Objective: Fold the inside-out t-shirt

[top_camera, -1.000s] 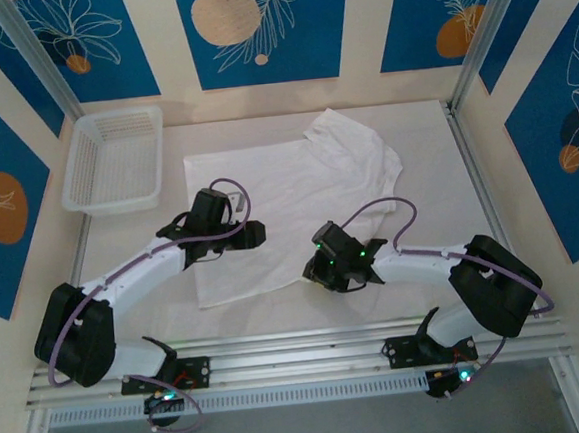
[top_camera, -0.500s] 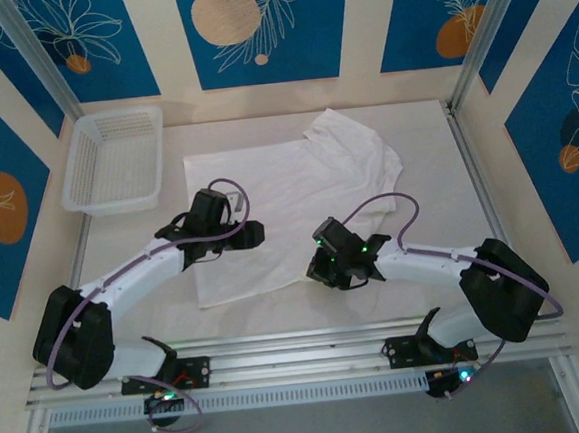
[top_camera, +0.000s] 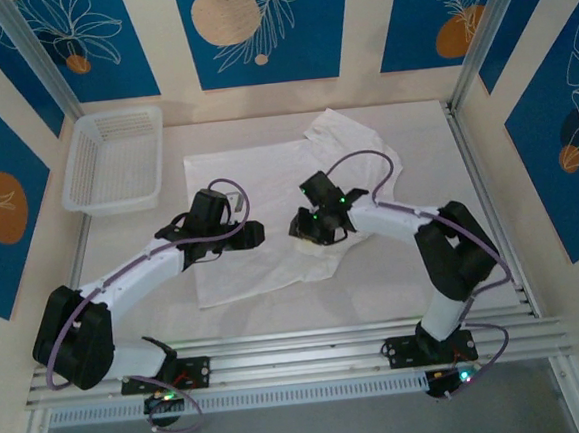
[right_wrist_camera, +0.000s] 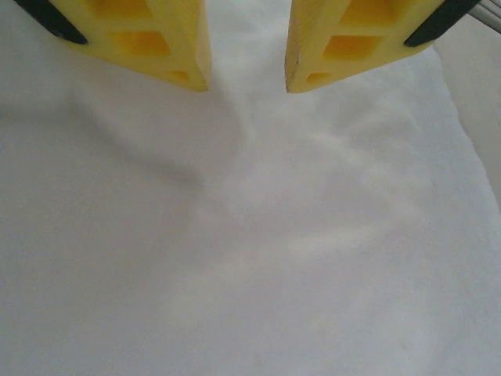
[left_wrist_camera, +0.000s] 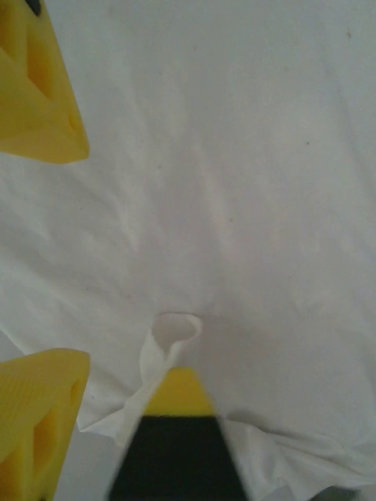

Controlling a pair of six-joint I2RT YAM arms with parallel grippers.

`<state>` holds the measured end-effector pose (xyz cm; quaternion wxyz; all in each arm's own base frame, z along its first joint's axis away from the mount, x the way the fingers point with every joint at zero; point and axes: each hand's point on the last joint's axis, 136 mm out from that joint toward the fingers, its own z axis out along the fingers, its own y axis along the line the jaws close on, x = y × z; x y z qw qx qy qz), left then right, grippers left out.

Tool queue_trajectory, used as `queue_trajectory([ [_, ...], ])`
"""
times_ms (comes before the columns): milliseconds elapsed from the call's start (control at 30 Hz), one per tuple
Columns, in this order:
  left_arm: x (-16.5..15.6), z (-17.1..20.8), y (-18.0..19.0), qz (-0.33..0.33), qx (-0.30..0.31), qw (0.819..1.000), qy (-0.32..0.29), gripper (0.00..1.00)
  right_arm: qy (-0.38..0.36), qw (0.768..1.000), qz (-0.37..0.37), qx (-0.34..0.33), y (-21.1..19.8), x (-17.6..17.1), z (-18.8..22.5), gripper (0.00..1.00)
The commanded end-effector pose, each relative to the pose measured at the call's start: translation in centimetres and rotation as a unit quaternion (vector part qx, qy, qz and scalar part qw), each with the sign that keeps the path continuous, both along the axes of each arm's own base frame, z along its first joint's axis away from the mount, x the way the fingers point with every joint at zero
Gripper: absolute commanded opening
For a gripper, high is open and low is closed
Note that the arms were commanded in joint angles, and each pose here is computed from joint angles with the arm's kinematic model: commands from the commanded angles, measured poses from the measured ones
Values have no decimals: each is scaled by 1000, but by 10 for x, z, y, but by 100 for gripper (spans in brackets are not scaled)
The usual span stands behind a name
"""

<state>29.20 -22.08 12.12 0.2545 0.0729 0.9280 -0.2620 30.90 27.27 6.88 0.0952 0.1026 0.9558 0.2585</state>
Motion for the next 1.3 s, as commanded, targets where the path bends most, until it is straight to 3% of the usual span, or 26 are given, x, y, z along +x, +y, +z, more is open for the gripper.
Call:
queue_trajectory([
  [0, -8, 2, -2, -12, 1, 1000, -1, 64, 14, 999, 37, 25, 1, 15, 5, 31],
  [167, -13, 2, 5, -10, 13, 1000, -6, 64, -26, 999, 33, 25, -9, 22, 42, 34],
  [300, -16, 0, -7, -37, -11, 999, 2, 63, -45, 999, 5, 5, -32, -4, 52, 35],
  [400, -29, 2, -35, -98, -46, 994, 12, 62, -51, 998, -24, -24, -59, -33, 46, 35],
  [700, -75, -43, -129, -243, 59, 968, 36, 55, -59, 986, -150, -29, -143, -73, 40, 40],
  [833, -68, -65, -147, -249, 96, 963, 31, 55, -70, 984, -162, -21, -155, -76, 48, 42],
  [900, -59, -69, -147, -236, 111, 965, 25, 49, -70, 984, -160, -21, -158, -79, 50, 43],
  [1000, -51, -68, -147, -225, 121, 967, 19, 23, -74, 986, -148, -21, -158, -84, 50, 43],
  [1100, -47, -60, -147, -215, 109, 970, 19, 8, -91, 988, -124, -10, -153, -87, 51, 43],
  [1167, -43, -52, -145, -203, 98, 974, 17, 3, -96, 989, -111, -6, -149, -92, 48, 44],
  [1267, -36, -40, -141, -188, 76, 979, 15, 6, -102, 991, -81, -1, -140, -99, 43, 45],
])
